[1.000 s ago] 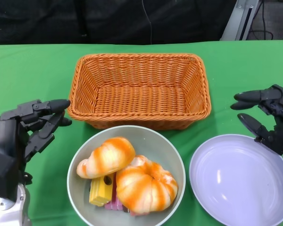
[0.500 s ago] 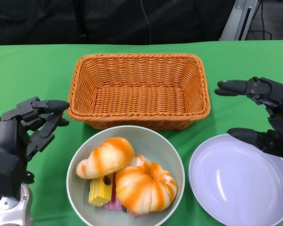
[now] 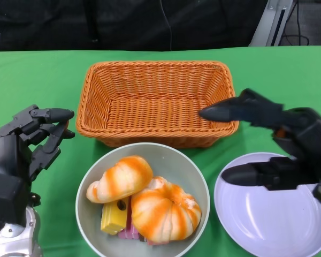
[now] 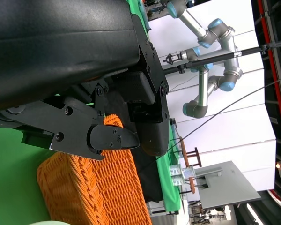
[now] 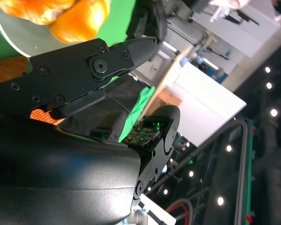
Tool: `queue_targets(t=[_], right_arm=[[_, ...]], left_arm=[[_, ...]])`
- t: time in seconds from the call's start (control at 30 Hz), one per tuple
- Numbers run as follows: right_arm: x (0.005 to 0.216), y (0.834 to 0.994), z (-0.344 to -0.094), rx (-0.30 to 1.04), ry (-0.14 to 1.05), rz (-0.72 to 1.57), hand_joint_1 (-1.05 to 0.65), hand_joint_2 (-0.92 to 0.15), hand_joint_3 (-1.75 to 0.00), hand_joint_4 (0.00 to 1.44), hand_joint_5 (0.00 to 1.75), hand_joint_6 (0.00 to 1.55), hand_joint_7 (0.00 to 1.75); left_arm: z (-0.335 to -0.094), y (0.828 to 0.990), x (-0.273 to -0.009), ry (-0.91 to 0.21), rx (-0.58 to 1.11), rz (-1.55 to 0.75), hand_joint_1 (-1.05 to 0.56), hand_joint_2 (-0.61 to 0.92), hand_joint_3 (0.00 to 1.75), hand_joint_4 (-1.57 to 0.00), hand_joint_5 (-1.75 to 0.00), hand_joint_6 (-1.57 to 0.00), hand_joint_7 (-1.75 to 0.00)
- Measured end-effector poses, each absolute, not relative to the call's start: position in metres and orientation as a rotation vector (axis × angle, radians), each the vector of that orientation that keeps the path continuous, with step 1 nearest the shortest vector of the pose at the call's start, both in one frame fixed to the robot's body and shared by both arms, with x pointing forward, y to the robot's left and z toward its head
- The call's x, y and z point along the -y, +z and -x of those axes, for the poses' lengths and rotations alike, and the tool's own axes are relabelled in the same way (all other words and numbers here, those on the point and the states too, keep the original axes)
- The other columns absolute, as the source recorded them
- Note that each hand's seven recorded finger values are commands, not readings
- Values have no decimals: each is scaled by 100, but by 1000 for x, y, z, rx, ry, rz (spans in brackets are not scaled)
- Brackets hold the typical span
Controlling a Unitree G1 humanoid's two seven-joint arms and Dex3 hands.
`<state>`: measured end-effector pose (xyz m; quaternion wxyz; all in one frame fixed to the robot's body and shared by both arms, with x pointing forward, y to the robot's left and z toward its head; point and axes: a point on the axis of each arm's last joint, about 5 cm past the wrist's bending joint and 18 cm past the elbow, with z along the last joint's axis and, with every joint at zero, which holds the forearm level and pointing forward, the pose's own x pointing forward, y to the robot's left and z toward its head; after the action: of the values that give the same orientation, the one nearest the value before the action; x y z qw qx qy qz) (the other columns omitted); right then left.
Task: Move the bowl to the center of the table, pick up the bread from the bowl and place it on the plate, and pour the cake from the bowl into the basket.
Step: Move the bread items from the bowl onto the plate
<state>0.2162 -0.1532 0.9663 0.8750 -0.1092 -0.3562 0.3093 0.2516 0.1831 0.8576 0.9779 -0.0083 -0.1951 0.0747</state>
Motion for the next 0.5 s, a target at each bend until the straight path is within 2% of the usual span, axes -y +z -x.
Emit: queue_targets(t=[0.07,0.1,0.17,0.4,0.47,0.5], right_arm=[[146,965,-223,733,667,251,-53,-84,0,48,83,65,18],[144,965,-226,728,679,262,-53,-83,0,53,74,67,14],[139,963,-232,726,702,275,-55,-84,-1,56,67,69,10],[123,959,-245,749,775,339,-62,-87,-1,57,66,70,6],[120,960,-247,759,789,353,-62,-87,-1,57,65,70,5],[118,961,-248,760,799,373,-63,-88,-1,57,65,69,4]], left_arm=[[-252,858,-182,146,399,19,-14,92,30,-78,-123,-96,-72],[-251,858,-181,145,401,19,-15,92,28,-79,-122,-95,-73],[-251,857,-181,144,400,20,-17,92,27,-80,-122,-96,-73],[-251,857,-178,138,398,26,-19,92,24,-83,-116,-97,-70],[-251,856,-176,133,396,27,-19,92,26,-81,-121,-96,-70],[-251,856,-176,128,396,25,-19,92,25,-77,-130,-95,-71]])
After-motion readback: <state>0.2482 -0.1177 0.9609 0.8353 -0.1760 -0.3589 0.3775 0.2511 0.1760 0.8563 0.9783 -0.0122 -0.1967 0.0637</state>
